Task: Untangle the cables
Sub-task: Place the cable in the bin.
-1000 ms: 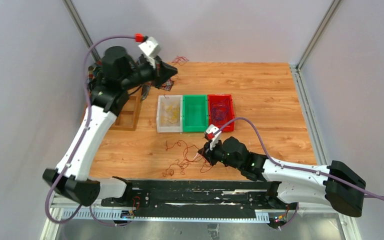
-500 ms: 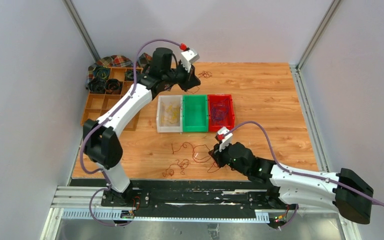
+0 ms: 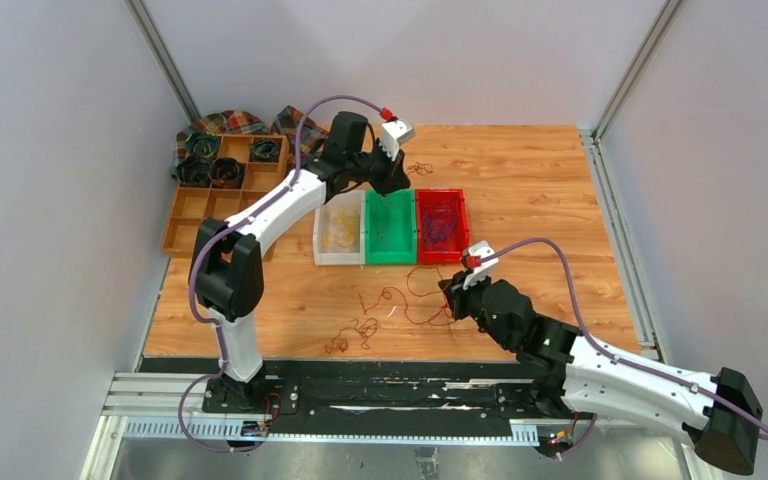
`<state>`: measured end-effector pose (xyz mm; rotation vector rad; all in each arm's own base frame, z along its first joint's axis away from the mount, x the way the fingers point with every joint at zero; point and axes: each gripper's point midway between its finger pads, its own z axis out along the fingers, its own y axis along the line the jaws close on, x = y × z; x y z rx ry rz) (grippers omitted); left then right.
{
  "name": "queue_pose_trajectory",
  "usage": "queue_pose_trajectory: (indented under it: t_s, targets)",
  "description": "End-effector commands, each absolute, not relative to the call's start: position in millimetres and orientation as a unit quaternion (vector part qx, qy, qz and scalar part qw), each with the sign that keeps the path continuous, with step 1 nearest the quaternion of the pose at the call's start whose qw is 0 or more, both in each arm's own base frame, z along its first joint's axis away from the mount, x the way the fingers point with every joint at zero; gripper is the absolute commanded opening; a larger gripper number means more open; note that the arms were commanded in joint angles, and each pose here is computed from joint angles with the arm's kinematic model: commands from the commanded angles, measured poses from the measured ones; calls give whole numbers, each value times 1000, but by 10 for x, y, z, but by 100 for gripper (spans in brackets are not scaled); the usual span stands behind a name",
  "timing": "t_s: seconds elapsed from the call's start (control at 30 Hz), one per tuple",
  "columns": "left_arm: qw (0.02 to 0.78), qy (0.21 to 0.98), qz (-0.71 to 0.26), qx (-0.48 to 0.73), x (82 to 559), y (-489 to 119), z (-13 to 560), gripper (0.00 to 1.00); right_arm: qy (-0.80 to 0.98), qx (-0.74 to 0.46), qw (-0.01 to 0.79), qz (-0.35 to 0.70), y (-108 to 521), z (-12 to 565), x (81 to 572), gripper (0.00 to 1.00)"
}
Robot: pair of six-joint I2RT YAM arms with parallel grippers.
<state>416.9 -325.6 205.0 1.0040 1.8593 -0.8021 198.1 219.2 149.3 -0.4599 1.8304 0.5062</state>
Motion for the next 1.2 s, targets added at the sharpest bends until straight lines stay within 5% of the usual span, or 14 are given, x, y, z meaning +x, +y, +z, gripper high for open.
queue_pose_trajectory:
  t_s: [0.0, 0.37, 1.0, 1.07, 1.17]
  targets:
    - [442, 739, -322, 393, 4195, -3285, 2086, 1, 775, -170, 578, 192, 2062, 1697, 2098, 1]
    - [381, 795, -214, 421, 4018, -2862, 1309, 1, 774, -149, 582, 200, 1997, 1884, 2140, 1]
    - [338, 819, -73, 458, 4042, -2688, 823, 1, 768, -146, 590, 203, 1942, 2066, 2201, 0]
    - [334, 819, -87, 459, 3990, -2715, 820, 8, 769, -146, 588, 203, 1941, 2061, 2201, 1]
    - [316, 819, -124, 462, 3857, -2792, 819, 36, 769, -145, 589, 203, 1929, 2080, 2204, 1]
